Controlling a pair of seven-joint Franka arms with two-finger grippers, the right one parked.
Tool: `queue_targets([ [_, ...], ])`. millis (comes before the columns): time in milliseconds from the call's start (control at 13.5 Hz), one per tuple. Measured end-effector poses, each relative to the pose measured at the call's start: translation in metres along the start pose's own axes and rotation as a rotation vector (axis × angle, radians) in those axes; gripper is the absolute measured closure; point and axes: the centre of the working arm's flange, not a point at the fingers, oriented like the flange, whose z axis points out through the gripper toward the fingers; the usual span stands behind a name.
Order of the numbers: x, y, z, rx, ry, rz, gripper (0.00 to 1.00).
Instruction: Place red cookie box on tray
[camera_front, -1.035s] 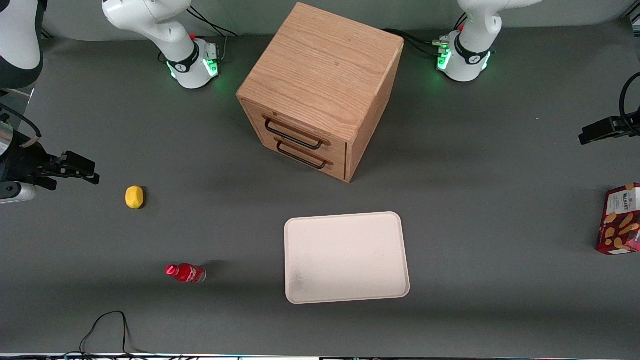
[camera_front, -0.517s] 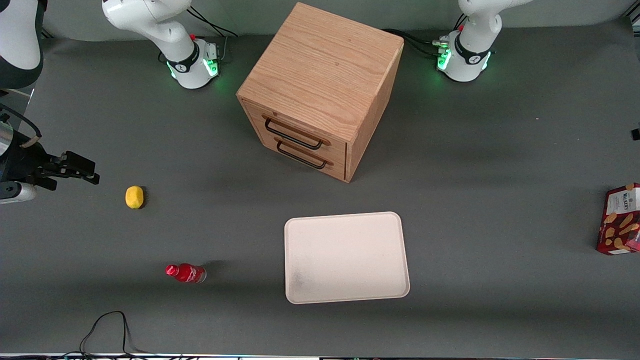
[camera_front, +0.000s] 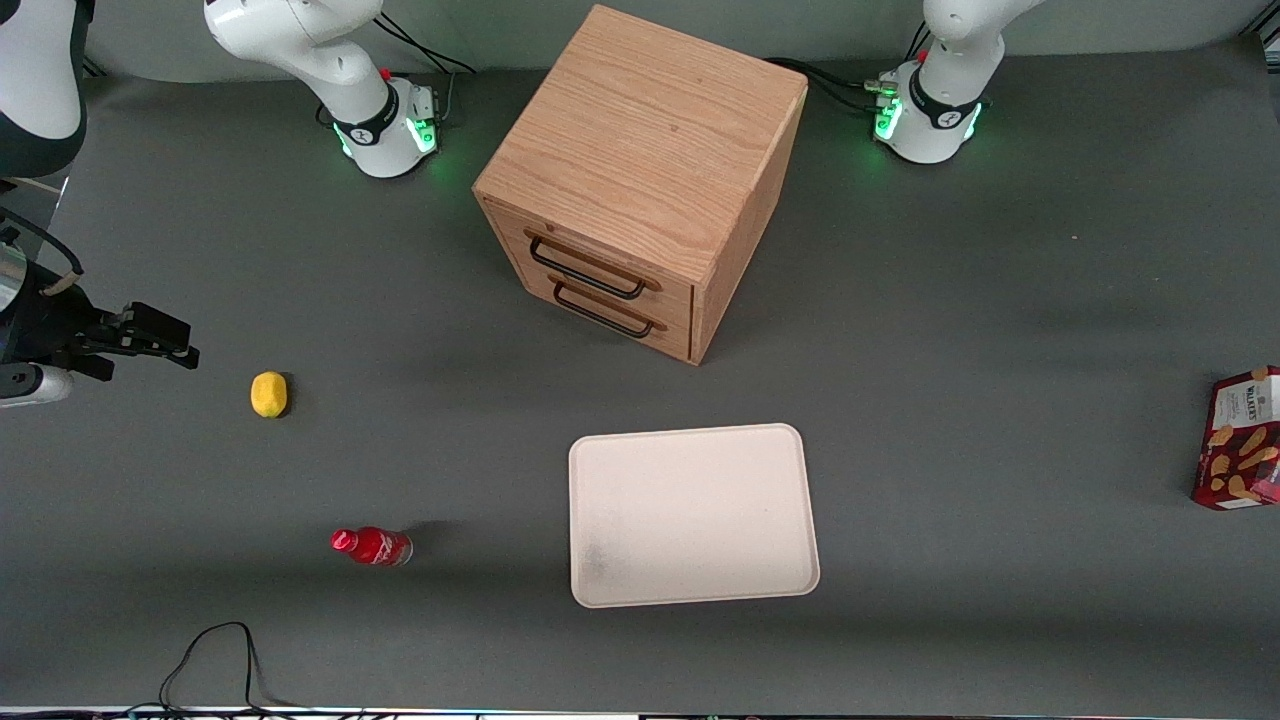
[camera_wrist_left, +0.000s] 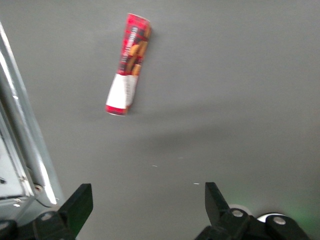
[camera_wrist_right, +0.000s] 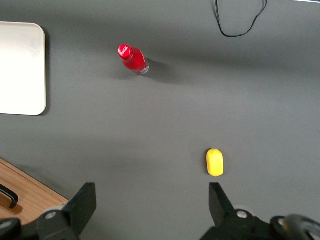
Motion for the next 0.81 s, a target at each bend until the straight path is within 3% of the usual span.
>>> queue_targets([
  [222,-0.001,-0.049,0.017,0.055,0.040,0.094,0.00],
  [370,0.005,-0.068,0.036,0.074,0.040,0.139,0.00],
  [813,0.044,-0.068,0.115,-0.003,-0.038,0.199,0.00],
])
